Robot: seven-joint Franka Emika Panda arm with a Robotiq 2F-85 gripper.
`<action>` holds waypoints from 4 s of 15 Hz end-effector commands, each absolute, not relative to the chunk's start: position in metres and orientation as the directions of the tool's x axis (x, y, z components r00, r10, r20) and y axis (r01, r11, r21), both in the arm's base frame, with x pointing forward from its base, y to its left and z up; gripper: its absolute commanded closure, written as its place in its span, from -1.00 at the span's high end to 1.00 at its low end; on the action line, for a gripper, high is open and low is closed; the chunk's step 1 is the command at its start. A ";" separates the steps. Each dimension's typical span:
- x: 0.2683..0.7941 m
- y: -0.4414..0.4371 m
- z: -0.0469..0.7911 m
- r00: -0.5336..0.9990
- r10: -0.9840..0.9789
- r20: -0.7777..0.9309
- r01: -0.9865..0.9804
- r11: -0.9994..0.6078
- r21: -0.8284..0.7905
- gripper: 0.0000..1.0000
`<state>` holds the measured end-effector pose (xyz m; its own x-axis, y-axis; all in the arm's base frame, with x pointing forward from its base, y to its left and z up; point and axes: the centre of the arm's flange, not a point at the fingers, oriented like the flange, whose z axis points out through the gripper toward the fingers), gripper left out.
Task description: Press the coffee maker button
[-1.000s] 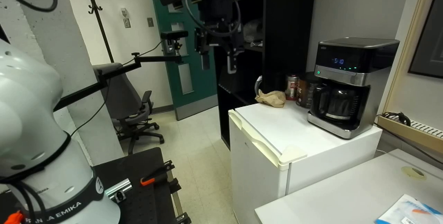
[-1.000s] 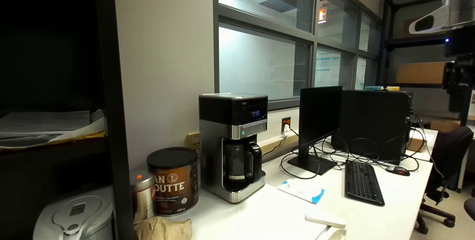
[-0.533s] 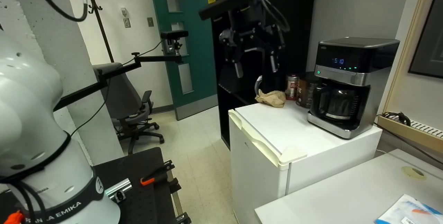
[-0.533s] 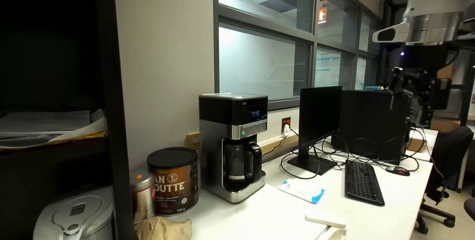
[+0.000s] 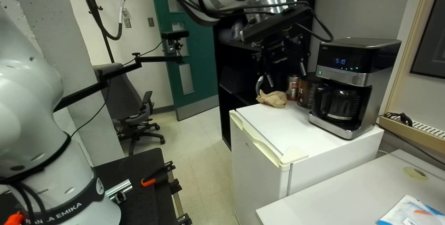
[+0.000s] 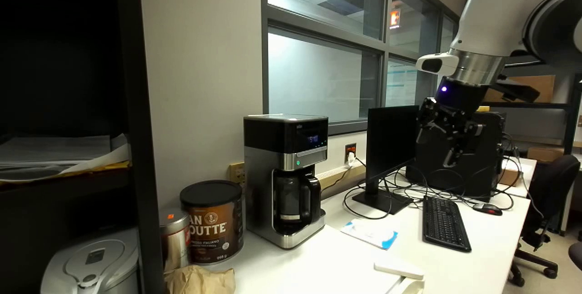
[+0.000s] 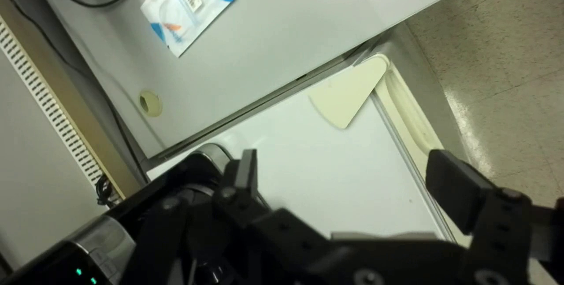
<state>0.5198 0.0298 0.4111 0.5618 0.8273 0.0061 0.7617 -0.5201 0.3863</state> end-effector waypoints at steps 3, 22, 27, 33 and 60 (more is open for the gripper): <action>0.575 0.036 0.386 0.407 0.913 0.033 0.788 -0.369 0.494 0.00; 0.675 0.007 0.359 0.167 0.984 0.058 0.582 -0.146 0.800 -0.99; 0.687 0.021 0.338 0.144 0.986 0.081 0.581 -0.150 0.800 -0.99; 0.703 0.027 0.332 0.136 0.986 0.092 0.565 -0.153 0.811 -0.99; 0.724 0.049 0.325 0.080 0.992 0.100 0.534 -0.127 0.836 -0.99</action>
